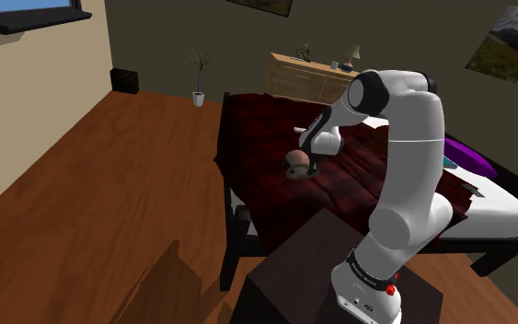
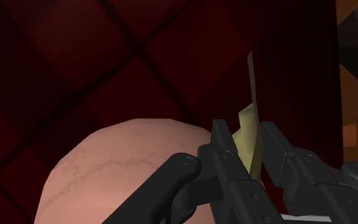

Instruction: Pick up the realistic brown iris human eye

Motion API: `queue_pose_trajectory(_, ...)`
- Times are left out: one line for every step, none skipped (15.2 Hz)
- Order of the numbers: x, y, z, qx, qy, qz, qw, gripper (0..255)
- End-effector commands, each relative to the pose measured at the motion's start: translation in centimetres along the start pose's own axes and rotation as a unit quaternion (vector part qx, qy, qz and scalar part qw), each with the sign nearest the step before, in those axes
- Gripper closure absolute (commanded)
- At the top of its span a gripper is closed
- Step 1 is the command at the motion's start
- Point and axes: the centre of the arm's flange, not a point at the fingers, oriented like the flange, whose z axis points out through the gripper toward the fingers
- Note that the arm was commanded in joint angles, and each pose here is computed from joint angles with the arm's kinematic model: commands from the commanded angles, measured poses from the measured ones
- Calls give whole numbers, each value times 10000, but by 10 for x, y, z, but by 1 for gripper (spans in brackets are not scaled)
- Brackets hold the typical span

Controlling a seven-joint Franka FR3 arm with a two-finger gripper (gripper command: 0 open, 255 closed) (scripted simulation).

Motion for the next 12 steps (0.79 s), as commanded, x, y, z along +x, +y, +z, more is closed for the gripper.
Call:
queue_pose_trajectory(-1, 2, -13, -15, 6, 5, 10000, 255)
queue_pose_trajectory(-2, 3, -18, -15, 6, 5, 10000, 255)
queue_pose_trajectory(-2, 4, -24, -15, 6, 5, 10000, 255)
queue_pose_trajectory(-3, 5, -29, -15, 6, 5, 10000, 255)
queue_pose_trajectory(-3, 6, -34, -15, 6, 5, 10000, 255)
queue_pose_trajectory(-4, 7, -39, -15, 6, 5, 10000, 255)
queue_pose_trajectory(-4, 8, -44, -15, 6, 5, 10000, 255)
queue_pose_trajectory(-4, 9, -49, -15, 6, 5, 10000, 255)
queue_pose_trajectory(-5, 10, -55, -15, 6, 5, 10000, 255)
queue_pose_trajectory(-5, 11, -60, -15, 6, 5, 10000, 255)
queue_pose_trajectory(-5, 11, -61, -15, 6, 5, 10000, 255)
queue_pose_trajectory(-5, 11, -61, -15, 6, 5, 10000, 255)
